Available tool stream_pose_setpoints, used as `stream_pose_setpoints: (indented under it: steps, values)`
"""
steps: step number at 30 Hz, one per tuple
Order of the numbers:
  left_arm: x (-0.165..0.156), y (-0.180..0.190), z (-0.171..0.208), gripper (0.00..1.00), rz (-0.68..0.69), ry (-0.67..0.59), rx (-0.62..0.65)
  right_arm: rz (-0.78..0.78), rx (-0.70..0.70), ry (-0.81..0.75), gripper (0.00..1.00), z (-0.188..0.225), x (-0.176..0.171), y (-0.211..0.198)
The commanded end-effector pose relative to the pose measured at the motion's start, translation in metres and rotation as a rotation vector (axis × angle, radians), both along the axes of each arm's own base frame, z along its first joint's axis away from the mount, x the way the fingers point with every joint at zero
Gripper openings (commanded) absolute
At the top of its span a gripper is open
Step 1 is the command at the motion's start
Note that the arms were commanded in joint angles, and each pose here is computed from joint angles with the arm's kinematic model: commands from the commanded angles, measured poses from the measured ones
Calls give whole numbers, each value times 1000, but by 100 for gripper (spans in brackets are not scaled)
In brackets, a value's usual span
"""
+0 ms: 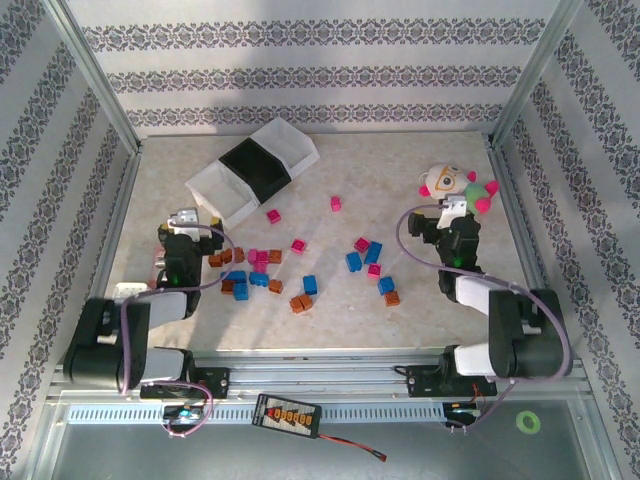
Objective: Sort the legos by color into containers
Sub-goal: Rotate the container at the top-center of the table.
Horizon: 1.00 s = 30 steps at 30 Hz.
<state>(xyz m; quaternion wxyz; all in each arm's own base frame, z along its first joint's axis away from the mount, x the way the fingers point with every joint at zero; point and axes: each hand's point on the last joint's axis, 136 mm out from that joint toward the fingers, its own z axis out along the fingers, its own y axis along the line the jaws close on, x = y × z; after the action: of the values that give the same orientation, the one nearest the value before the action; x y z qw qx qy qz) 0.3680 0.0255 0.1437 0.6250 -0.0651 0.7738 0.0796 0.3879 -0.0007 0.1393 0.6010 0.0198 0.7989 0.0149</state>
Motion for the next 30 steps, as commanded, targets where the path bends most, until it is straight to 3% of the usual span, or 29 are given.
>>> stream_pose_setpoints:
  steps: [1,6,12,18,23,30]
  values:
    - [2,-4,26,99,10,40,-19,-47,18,35,98,17,-4,-2]
    - [13,-12,54,99,26,50,-94,35,52,61,98,39,-5,26]
    - [44,-38,59,99,45,130,-191,205,92,126,98,53,-5,88]
    - [86,-55,38,99,129,272,-279,353,92,191,98,47,-5,156]
    - [122,-70,6,99,152,418,-273,467,95,199,98,50,-11,207]
    - [160,-80,-34,95,220,549,-306,557,93,193,98,60,-21,243]
